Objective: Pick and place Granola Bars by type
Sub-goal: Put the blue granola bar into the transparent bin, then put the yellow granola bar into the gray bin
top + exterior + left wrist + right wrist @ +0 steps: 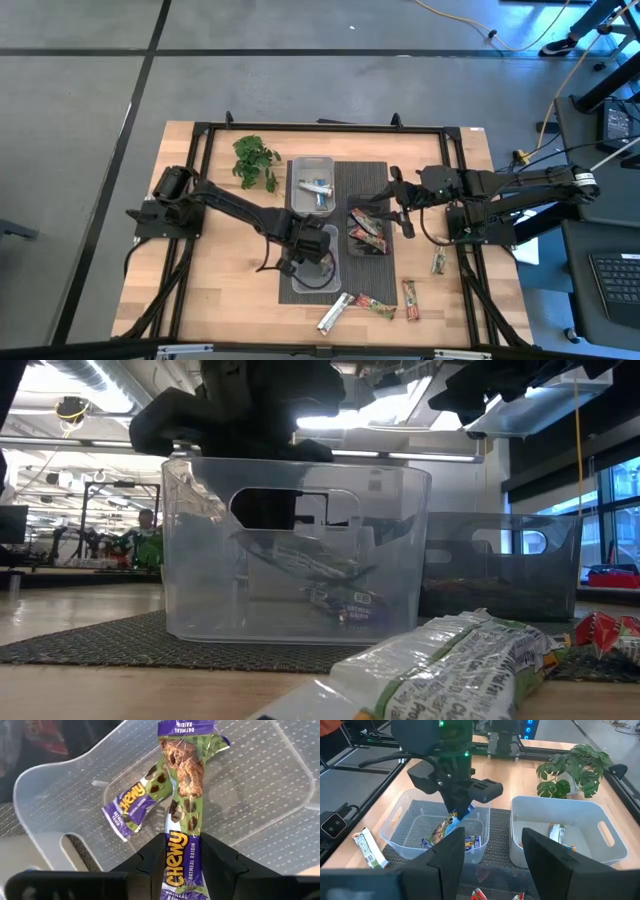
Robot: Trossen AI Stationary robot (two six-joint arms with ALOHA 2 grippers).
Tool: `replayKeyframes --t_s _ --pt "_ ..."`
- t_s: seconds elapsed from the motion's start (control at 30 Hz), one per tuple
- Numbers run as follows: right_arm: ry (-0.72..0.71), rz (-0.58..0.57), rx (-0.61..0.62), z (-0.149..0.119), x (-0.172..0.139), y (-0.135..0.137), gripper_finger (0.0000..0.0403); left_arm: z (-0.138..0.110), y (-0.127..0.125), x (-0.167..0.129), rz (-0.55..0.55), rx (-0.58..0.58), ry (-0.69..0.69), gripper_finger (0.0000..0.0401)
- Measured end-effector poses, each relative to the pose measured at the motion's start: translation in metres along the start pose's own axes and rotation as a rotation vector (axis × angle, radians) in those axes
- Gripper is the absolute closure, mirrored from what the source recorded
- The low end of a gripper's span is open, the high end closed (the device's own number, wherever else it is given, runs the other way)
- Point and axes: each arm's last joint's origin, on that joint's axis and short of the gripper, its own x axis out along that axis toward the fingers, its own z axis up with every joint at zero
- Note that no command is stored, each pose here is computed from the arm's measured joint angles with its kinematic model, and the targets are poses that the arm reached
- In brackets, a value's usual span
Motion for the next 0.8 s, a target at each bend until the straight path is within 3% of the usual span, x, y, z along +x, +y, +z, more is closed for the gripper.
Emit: replayKeyframes --t_s 0.17,0.47,0.8 --pt "0.002 0.000 0.000 -0.0002 0.0000 0.0000 0.0202 0.0015 0.0012 0.0000 0.030 -0.059 -0.011 0.0293" --pt "0.035 0.002 0.006 -0.0034 -0.0001 0.0002 0.0202 0.0027 0.0002 -0.0002 0.030 -0.056 -0.020 0.0292" --pt "0.035 0.002 0.036 -0.0034 -0.0001 0.0002 0.0202 0.0021 0.0016 -0.0005 0.064 -0.069 -0.010 0.0255"
